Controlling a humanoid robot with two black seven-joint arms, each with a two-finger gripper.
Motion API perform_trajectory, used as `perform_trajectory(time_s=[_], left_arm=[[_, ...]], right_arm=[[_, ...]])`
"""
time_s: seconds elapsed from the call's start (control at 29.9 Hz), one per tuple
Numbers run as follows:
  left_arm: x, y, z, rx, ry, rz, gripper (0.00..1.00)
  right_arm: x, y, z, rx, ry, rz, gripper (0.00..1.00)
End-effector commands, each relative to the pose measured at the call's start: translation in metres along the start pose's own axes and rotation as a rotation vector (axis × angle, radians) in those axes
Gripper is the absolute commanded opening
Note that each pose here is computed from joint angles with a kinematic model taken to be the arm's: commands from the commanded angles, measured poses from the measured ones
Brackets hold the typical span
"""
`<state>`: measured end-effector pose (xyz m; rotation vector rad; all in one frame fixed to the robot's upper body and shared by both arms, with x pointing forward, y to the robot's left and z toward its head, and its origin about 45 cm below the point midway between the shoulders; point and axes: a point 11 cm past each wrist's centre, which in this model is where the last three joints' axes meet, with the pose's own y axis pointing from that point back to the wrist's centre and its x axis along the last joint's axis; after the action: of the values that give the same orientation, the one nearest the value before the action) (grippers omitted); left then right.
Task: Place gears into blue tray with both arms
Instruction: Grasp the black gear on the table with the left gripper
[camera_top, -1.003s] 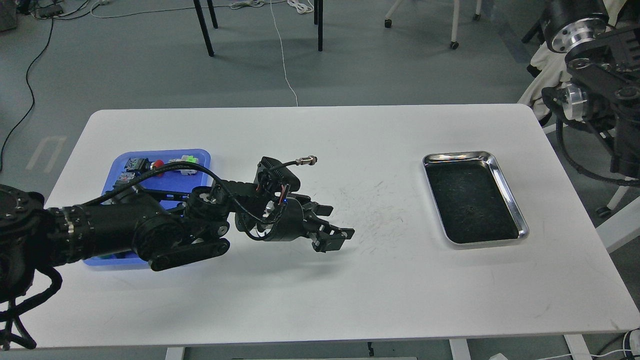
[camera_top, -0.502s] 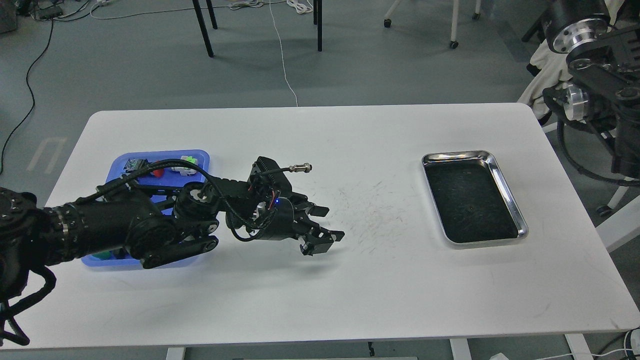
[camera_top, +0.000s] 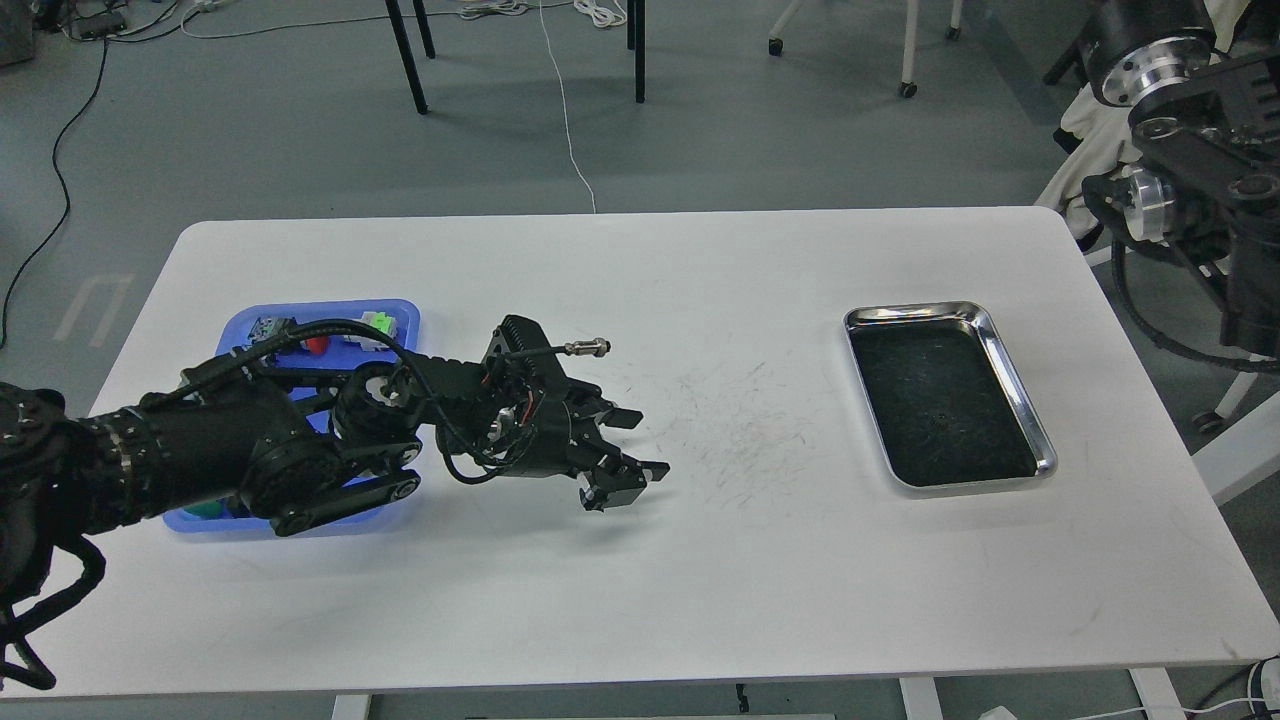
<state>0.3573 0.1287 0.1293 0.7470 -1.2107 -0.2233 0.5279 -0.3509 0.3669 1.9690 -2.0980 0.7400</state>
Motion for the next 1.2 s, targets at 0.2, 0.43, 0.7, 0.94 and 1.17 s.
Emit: perform_trajectory(time_s=[0.2,0.43,0.7,0.94,1.17], left_arm=[[-0.017,0.0,-0.008,0.02,-0.006,-0.032,0.55],[-0.031,0.0,-0.009,0.03,0.008,-0.027,0.55],[-0.036,0.0,-0.009,0.033,0.013,-0.025,0.49],[-0.037,0.0,-0.011,0.038,0.005,-0.03,0.4],[-0.041,0.0,-0.011,0.041,0.009,-0.034,0.34]], right_arm=[[-0.003,-0.002,-0.004,0.009,0.004,-0.005,0.95],[-0.003,-0.001,-0.003,0.008,0.008,-0.01,0.95],[-0.003,-0.001,-0.003,0.008,0.01,-0.009,0.95],[-0.004,0.001,0.002,-0.002,0.011,-0.012,0.95],[-0.003,0.002,0.003,-0.004,0.014,-0.01,0.95]])
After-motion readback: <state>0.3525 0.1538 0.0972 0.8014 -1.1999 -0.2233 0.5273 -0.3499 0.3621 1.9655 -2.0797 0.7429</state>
